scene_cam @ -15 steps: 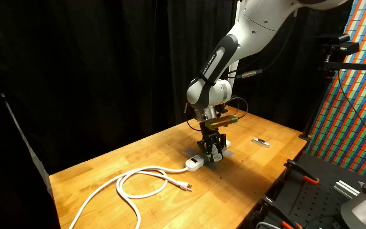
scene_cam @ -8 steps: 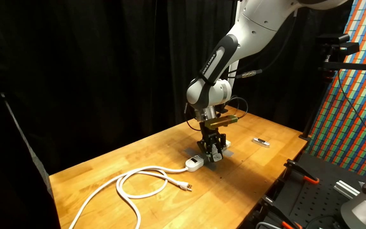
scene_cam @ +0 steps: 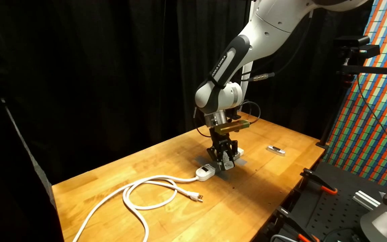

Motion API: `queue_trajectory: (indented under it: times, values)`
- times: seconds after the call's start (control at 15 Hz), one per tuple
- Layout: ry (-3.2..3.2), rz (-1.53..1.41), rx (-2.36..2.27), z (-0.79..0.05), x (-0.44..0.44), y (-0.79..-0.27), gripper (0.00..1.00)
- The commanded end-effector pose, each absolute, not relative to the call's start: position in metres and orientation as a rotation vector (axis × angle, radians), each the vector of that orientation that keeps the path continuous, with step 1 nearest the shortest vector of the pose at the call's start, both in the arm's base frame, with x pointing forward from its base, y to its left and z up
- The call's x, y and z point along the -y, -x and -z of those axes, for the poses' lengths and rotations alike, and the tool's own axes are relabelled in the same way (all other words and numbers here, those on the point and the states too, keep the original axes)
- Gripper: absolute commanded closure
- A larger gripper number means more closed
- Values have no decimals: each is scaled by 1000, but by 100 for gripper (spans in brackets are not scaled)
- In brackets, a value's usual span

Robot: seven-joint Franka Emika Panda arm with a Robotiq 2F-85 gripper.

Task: Plug in the charger head into the extension cord

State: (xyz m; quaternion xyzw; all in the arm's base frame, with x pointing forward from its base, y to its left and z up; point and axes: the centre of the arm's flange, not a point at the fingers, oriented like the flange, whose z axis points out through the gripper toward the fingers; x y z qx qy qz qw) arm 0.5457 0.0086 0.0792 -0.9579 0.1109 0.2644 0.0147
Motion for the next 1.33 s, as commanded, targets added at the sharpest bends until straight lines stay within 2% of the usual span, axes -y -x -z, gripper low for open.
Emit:
queue_trajectory:
  times: [0.0, 0.6, 0.93, 1.13, 1.27]
  values:
    - [2942, -748, -358, -91, -25, -583, 77]
    - [2879, -702, -369, -99, -40, -614, 77]
    - [2838, -811, -449, -131, -31, -592, 77]
    - [2851, -754, -451, -159, -21, -585, 77]
    - [2845, -851, -480, -167, -14, -582, 77]
